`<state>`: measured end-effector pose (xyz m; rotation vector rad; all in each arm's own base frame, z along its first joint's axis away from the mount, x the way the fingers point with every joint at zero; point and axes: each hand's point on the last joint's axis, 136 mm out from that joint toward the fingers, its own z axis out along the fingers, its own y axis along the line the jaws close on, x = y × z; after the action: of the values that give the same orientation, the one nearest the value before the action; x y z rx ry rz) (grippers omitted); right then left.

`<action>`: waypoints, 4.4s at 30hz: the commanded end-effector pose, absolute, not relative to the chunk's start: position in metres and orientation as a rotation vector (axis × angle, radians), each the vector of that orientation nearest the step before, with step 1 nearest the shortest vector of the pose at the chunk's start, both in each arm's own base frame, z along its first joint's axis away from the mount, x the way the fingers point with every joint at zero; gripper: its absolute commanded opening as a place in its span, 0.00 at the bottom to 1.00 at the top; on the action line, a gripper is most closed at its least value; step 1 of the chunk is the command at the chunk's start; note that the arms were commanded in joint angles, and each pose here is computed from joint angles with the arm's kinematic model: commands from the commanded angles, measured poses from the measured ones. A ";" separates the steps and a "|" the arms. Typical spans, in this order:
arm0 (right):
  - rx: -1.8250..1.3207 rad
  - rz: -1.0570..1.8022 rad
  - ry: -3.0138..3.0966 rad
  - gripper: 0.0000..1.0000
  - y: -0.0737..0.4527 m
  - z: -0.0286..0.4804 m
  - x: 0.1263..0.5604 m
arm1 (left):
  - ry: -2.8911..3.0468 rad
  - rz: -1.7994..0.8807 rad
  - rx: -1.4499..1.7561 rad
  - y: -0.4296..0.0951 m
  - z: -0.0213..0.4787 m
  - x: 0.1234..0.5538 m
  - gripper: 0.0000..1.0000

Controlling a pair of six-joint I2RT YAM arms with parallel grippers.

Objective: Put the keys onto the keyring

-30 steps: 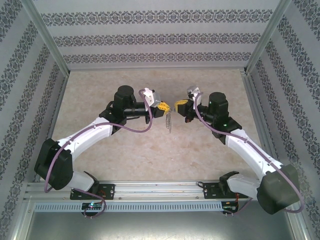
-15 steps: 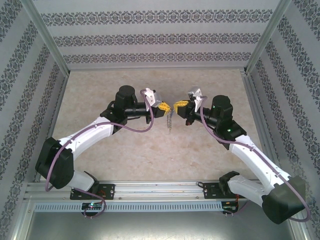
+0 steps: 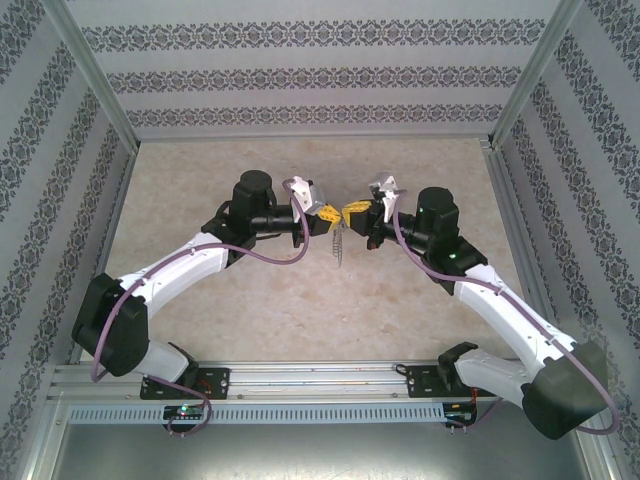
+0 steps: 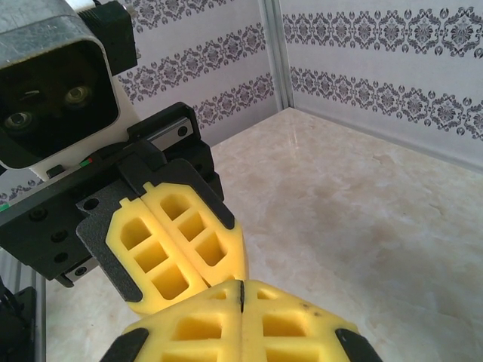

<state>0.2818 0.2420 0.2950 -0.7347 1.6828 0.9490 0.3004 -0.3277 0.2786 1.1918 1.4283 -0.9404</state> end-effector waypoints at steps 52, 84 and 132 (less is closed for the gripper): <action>-0.543 1.032 1.742 0.44 0.214 0.259 0.305 | 1.277 -0.929 1.103 -0.331 0.313 0.301 0.00; -0.602 1.348 1.500 0.60 0.221 0.303 0.306 | 1.248 -1.063 0.954 -0.327 0.326 0.320 0.00; -0.340 1.223 1.655 0.00 0.200 0.265 0.333 | 1.608 -0.945 0.282 -0.272 0.329 0.382 1.00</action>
<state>0.3275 0.2108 0.2650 -0.3774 1.6554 1.3025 0.3717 -0.2843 0.3243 0.4568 1.5533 -0.9365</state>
